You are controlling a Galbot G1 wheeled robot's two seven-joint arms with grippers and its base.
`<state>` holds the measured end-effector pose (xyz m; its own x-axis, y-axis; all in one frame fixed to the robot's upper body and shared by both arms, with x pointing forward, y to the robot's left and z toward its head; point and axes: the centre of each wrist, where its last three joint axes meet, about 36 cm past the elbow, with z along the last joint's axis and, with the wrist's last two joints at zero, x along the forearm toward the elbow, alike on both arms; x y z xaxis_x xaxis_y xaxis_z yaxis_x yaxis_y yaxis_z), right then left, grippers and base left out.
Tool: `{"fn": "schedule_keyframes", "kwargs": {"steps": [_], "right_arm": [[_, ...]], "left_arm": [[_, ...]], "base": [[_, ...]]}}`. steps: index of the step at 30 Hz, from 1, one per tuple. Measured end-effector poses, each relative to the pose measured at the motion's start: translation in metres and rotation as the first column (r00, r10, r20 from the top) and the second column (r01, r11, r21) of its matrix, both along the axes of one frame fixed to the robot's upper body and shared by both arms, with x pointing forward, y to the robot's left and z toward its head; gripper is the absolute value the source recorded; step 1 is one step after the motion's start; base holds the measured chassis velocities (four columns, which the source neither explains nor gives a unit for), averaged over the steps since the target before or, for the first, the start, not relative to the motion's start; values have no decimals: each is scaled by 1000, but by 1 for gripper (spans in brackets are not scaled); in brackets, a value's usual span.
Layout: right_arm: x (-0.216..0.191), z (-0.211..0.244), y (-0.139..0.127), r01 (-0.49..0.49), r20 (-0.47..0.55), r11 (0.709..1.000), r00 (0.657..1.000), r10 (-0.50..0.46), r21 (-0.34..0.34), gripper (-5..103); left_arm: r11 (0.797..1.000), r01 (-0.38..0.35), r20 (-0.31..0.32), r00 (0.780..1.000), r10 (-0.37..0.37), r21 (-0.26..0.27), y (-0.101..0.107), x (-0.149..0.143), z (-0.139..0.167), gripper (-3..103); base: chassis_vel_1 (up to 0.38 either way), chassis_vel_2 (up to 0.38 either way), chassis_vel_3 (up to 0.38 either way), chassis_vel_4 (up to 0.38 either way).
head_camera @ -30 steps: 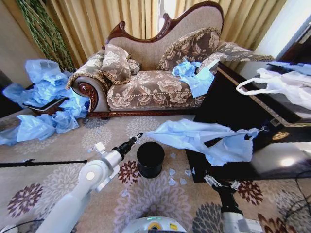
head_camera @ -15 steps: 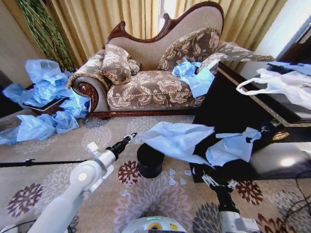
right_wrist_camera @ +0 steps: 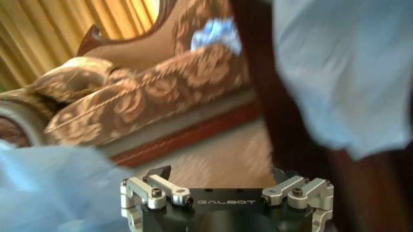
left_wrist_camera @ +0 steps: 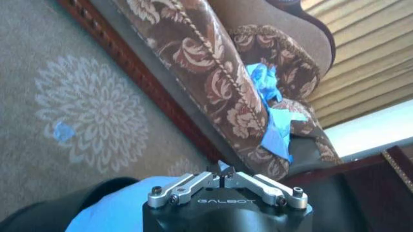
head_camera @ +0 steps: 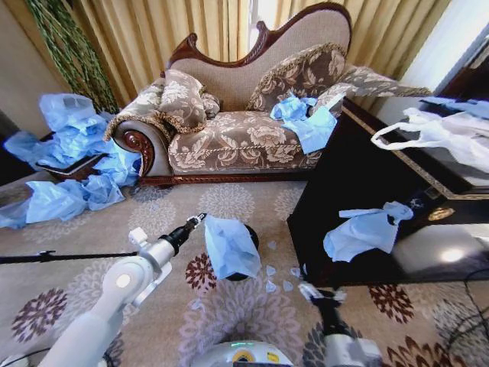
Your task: Place a garbage bag over the trash bin.
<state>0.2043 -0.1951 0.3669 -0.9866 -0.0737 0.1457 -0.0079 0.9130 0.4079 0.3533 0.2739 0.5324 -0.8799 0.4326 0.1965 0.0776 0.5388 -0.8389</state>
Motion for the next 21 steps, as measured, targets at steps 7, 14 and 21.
{"fn": "schedule_keyframes", "kwargs": {"steps": [7,14,21], "right_arm": [[21,-5,16,-118,-90,988,988,127,98,100],[53,-20,17,-204,-177,969,958,227,136,100],[85,-29,25,-226,-229,954,935,270,198,100]], "left_arm": [[1000,25,-22,999,-24,10,-8,-1,-5,0],[999,47,-33,998,-47,16,-14,-1,-6,0],[998,60,-20,998,-60,8,-13,-6,7,0]], "base": [[0,0,0,0],[0,0,0,0],[0,0,0,0]]}}
